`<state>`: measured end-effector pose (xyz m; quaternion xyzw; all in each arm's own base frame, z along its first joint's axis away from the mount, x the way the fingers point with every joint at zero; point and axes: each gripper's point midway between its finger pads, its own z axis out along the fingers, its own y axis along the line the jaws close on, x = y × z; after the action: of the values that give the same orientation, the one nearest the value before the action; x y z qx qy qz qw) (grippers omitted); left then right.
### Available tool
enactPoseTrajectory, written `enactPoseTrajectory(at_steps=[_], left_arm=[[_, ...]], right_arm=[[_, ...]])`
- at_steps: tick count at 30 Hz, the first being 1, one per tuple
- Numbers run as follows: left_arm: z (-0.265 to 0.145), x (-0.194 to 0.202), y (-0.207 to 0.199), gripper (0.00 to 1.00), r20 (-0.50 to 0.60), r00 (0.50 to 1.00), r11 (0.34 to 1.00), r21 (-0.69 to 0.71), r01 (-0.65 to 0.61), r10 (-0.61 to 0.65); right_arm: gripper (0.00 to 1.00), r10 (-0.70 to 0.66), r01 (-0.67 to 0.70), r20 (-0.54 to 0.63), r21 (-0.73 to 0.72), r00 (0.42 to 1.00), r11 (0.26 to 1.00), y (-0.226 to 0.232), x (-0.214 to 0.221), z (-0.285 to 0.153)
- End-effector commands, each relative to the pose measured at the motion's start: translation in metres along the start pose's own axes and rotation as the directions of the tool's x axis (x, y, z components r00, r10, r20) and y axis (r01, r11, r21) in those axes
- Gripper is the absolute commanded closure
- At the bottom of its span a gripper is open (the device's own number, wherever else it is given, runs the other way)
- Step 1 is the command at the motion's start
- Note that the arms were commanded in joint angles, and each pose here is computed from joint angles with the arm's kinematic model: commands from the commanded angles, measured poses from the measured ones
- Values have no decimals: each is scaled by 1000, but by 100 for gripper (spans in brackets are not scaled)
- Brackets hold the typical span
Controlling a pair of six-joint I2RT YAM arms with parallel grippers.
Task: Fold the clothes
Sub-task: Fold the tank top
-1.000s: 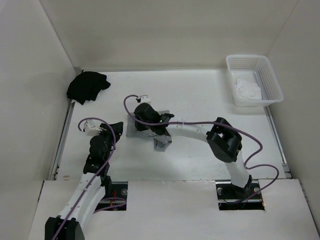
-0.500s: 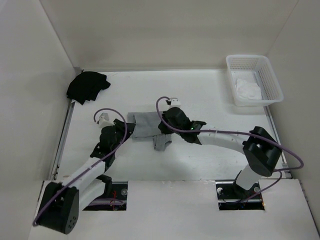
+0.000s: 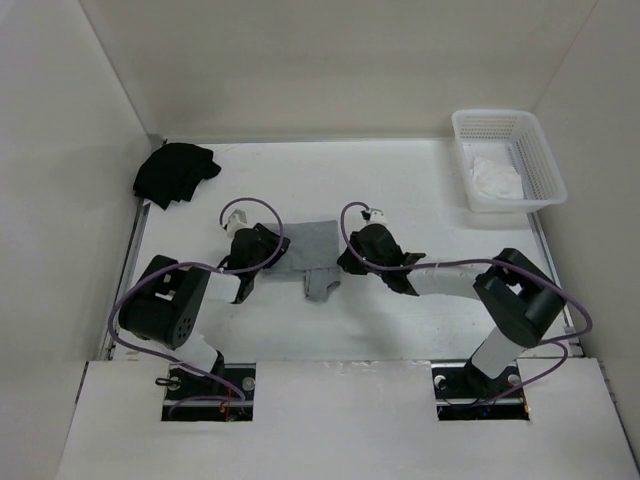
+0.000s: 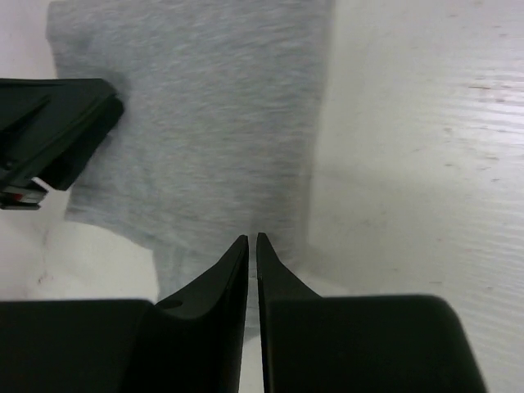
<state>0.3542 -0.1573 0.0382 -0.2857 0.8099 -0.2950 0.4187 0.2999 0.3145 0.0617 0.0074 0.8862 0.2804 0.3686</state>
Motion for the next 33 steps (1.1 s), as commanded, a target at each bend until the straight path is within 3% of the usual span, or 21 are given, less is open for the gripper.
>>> enactPoseTrajectory(at_steps=[1, 4, 7, 14, 20, 25, 33], left_arm=[[6, -27, -4, 65, 88, 995, 999, 32, 41, -44], [1, -28, 1, 63, 85, 994, 997, 36, 63, -66], [-16, -32, -21, 56, 104, 993, 992, 121, 49, -61], [-68, -56, -77, 45, 193, 981, 965, 259, -50, -1], [-94, -85, -45, 43, 275, 943, 978, 37, -207, 189], [-115, -106, 12, 40, 275, 920, 947, -239, -216, 279], [-129, -103, 42, 37, 254, 940, 941, -304, -149, 230]], right_arm=[[88, 71, -70, 24, -59, 997, 996, 1, -5, 4], [87, 79, -79, 16, -34, 997, 996, -12, 1, 2], [83, 80, -79, 33, -29, 996, 996, -17, -3, -7], [58, 43, -30, 135, -101, 990, 994, 5, -42, -39], [51, -2, 31, 215, -129, 977, 991, 18, -67, -53], [48, 0, 23, 269, -82, 963, 996, -3, -63, -50], [43, -12, 33, 279, -72, 960, 997, -9, -61, -54]])
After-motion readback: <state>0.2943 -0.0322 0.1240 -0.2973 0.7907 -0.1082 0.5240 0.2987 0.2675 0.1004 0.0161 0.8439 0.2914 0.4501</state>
